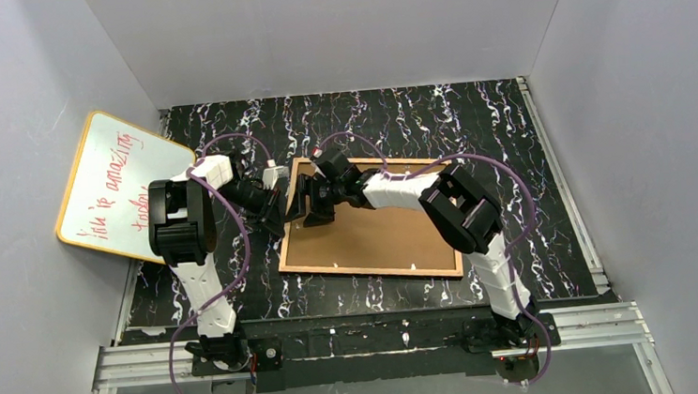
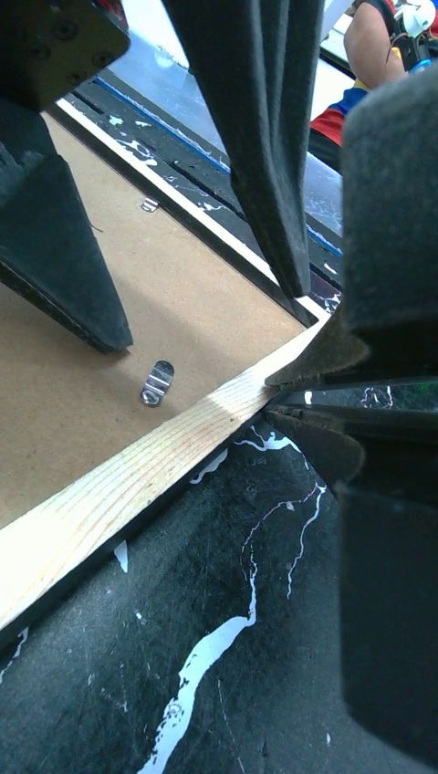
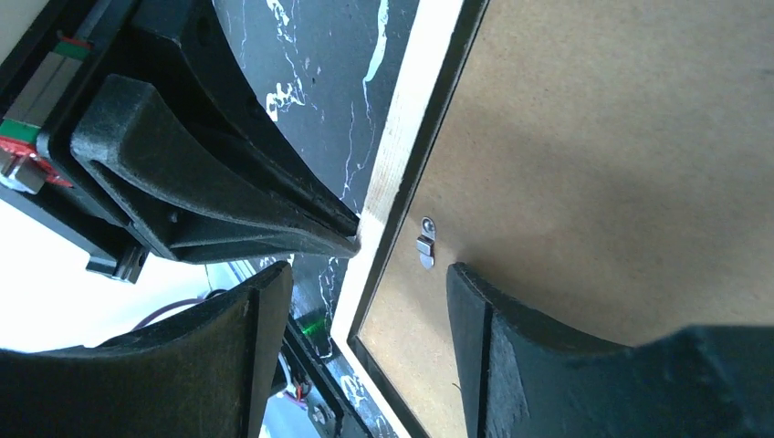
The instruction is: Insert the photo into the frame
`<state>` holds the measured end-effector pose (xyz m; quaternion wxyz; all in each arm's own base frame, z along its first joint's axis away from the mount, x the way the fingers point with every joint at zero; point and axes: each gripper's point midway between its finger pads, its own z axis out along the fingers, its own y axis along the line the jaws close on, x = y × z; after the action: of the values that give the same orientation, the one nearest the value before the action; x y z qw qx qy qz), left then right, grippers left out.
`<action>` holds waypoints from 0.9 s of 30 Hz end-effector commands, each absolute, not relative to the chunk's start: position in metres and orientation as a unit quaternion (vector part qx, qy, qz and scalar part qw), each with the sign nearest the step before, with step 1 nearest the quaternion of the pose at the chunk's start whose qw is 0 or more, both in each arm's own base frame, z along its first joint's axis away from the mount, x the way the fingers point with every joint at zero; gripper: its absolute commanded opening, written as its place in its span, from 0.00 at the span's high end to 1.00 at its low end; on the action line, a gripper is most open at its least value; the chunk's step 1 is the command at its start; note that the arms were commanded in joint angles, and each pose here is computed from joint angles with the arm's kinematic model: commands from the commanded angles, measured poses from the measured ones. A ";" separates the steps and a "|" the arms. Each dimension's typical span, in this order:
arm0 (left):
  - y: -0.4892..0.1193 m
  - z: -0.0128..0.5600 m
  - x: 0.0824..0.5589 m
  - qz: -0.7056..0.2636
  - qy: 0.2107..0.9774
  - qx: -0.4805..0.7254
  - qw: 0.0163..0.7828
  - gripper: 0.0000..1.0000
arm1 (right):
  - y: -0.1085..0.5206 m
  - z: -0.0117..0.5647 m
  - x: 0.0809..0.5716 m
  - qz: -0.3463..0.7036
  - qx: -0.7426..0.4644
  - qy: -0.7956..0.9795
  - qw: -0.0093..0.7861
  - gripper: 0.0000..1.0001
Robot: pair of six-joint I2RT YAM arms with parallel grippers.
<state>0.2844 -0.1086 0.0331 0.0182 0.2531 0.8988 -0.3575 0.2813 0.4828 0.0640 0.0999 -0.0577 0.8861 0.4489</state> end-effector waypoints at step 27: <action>-0.111 0.021 0.287 -0.354 0.896 0.266 0.027 0.97 | 0.505 0.053 0.277 0.468 -0.057 0.879 0.076 0.34</action>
<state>0.2843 -0.1086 0.0331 0.0172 0.2464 0.9000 -0.3591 0.2769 0.4996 0.0611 0.0804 -0.0589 0.8773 0.4696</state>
